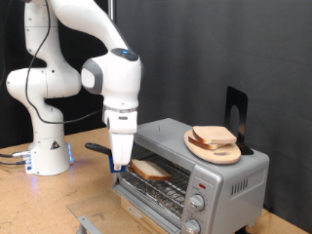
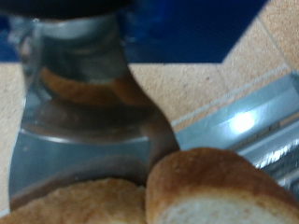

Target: Make a piece of toast with the oven

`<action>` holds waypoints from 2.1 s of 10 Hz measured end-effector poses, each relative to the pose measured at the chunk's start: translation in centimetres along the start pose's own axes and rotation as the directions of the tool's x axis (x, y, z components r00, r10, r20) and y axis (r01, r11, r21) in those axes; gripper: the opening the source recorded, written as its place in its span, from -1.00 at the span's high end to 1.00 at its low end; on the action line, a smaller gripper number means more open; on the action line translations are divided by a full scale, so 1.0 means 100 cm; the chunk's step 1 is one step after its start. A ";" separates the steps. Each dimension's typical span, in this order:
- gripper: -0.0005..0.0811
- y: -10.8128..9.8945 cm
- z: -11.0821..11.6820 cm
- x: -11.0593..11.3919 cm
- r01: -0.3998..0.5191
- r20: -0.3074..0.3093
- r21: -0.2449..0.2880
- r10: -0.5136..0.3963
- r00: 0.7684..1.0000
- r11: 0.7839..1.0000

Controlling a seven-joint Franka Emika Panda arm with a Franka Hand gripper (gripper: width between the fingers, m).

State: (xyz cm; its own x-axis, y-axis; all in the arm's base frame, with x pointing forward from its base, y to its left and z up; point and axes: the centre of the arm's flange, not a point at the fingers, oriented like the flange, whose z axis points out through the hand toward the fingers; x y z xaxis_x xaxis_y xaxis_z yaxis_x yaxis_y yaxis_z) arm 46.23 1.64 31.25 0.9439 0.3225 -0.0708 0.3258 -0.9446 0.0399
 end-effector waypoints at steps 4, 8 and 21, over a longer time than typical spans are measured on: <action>0.03 0.012 0.009 -0.015 -0.022 0.061 0.014 0.021 0.998 1.000; 0.03 0.018 0.005 -0.019 -0.023 0.062 0.019 0.022 0.998 1.000; 0.03 0.016 0.005 -0.045 -0.085 0.026 0.165 0.082 0.996 0.983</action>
State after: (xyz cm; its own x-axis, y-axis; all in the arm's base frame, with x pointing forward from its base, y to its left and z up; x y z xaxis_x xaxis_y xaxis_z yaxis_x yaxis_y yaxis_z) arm 42.42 -1.34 31.09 0.9656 0.2427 -0.0934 0.2312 -0.9656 -0.1191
